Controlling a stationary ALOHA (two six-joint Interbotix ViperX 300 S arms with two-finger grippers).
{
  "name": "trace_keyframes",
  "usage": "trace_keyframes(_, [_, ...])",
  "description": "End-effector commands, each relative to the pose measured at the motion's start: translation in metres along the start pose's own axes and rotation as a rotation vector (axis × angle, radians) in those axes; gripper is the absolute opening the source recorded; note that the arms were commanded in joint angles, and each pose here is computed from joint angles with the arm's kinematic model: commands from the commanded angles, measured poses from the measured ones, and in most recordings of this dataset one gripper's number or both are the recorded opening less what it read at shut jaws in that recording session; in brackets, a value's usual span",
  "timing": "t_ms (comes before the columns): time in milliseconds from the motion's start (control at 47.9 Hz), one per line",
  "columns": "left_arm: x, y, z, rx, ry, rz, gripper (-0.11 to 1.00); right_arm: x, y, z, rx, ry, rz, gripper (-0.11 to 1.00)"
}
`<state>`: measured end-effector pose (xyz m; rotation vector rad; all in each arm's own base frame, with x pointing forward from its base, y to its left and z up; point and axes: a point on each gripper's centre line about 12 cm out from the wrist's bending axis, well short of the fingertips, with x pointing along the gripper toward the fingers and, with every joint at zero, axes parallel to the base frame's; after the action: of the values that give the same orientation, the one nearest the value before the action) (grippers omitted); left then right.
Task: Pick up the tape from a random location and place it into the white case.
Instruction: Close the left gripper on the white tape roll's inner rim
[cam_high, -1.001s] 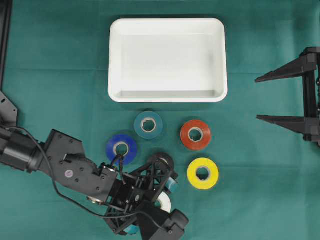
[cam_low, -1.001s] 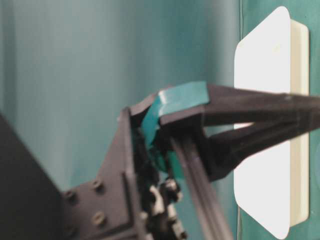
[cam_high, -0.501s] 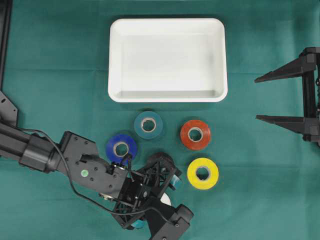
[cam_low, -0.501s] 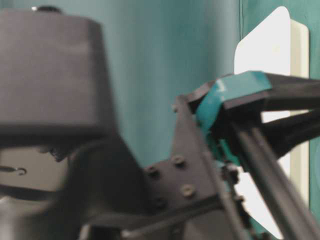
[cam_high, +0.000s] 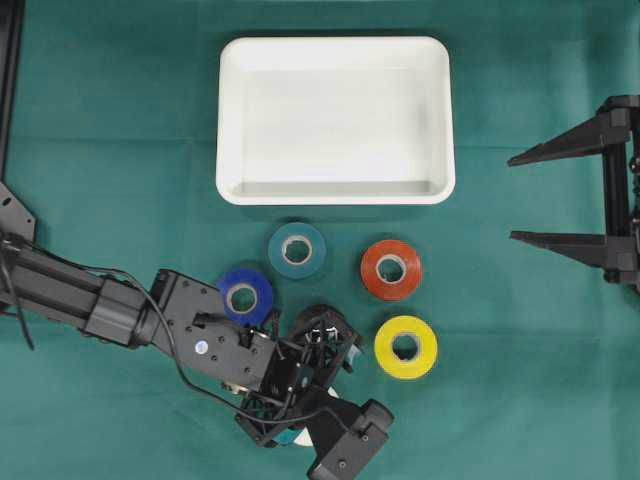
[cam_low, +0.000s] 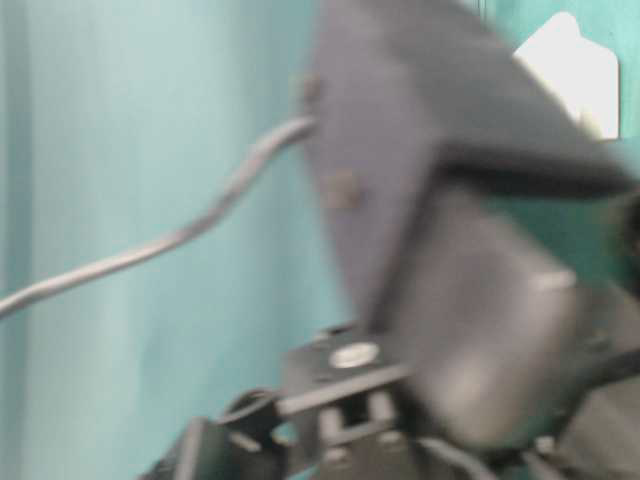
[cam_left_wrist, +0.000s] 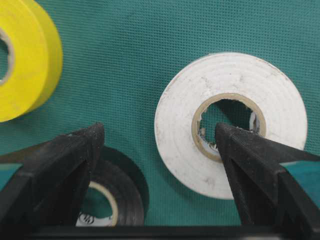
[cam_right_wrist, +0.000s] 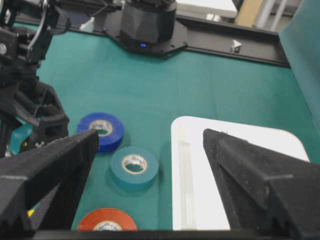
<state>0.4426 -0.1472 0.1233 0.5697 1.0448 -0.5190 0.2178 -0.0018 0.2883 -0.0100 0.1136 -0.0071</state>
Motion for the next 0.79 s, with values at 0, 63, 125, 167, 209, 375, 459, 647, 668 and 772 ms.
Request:
trace_keyframes(0, [-0.0064,0.0046,0.0062,0.0,-0.03,0.016,0.98,0.0024,-0.0001,0.0089,-0.002,-0.02,0.0,0.91])
trace_keyframes(63, [-0.0041,0.0052,0.0043,-0.004,-0.024,0.014,0.98,0.0032,-0.0004,0.0074,-0.001,-0.014,-0.001,0.91])
trace_keyframes(125, [-0.0015,0.0047,0.0031,-0.001,-0.018,0.012,0.98,0.0038,-0.0001,0.0068,-0.002,-0.011,0.0,0.91])
trace_keyframes(167, [0.0007,0.0041,0.0018,-0.001,-0.012,0.009,0.98,0.0041,-0.0004,0.0071,-0.001,-0.011,-0.001,0.91])
trace_keyframes(209, [0.0013,0.0039,0.0015,0.006,-0.011,0.009,0.98,0.0041,0.0,0.0065,-0.002,-0.009,0.0,0.91])
trace_keyframes(375, [0.0007,0.0039,0.0013,0.057,-0.008,0.008,0.98,0.0044,-0.0001,0.0068,-0.002,-0.009,0.0,0.91])
trace_keyframes(459, [0.0006,0.0042,0.0023,0.059,-0.008,0.007,0.97,0.0041,-0.0001,0.0071,-0.002,-0.011,0.0,0.91])
trace_keyframes(647, [-0.0007,0.0028,0.0002,0.008,0.023,-0.012,0.62,0.0041,-0.0004,0.0071,0.0,-0.011,-0.001,0.91])
trace_keyframes(668, [-0.001,0.0028,0.0003,-0.001,0.026,-0.013,0.56,0.0041,-0.0001,0.0071,0.0,-0.011,0.0,0.91])
trace_keyframes(772, [-0.0014,0.0031,-0.0008,-0.049,0.031,-0.014,0.27,0.0044,-0.0001,0.0068,0.0,-0.009,0.0,0.91])
